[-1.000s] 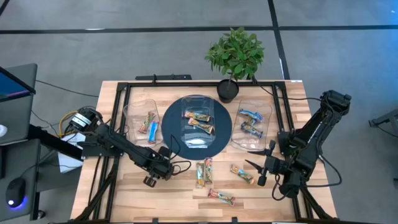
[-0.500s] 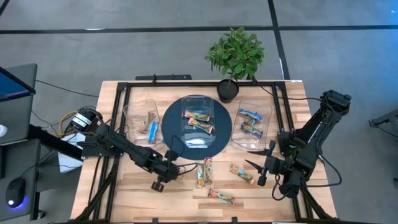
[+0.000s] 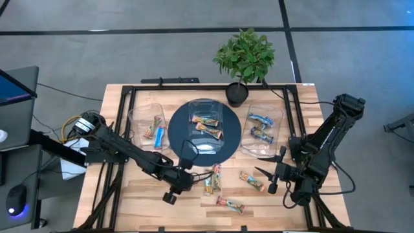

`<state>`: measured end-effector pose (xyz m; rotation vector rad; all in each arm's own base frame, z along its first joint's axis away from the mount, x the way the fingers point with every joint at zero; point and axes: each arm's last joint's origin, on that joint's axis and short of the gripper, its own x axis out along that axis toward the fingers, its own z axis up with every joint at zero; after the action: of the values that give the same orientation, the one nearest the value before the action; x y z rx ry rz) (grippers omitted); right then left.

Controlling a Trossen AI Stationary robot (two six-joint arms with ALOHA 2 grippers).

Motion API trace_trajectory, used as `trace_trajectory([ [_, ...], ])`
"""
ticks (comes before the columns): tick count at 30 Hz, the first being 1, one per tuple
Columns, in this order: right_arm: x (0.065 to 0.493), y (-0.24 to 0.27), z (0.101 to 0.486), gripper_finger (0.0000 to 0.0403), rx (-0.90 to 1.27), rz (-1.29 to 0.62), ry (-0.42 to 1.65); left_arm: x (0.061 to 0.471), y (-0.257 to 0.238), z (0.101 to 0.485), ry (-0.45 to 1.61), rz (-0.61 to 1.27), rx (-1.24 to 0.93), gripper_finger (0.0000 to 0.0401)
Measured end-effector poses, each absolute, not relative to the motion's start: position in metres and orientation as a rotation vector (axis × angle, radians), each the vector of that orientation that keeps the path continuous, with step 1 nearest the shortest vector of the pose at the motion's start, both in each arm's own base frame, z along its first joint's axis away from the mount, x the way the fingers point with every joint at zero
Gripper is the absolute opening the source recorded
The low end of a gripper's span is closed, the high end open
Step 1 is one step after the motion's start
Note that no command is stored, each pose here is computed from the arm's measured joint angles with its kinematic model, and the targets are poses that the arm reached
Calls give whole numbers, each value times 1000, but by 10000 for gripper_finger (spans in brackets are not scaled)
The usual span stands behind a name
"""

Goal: Pick and place Granola Bars by type
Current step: Put the yellow granola bar into the middle transparent bin

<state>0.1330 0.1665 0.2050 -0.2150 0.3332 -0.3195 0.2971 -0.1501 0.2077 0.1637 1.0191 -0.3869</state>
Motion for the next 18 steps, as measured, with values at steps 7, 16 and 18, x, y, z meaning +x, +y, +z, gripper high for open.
trace_trajectory([
  [7, 133, 167, 205, 159, -208, -320, 333, 289, -146, 196, 1156, -274, 154, 139],
  [16, 135, 165, 205, 159, -201, -331, 334, 295, -151, 166, 1258, -235, 160, 222],
  [18, 135, 165, 205, 159, -202, -332, 337, 295, -150, 161, 1282, -222, 147, 233],
])
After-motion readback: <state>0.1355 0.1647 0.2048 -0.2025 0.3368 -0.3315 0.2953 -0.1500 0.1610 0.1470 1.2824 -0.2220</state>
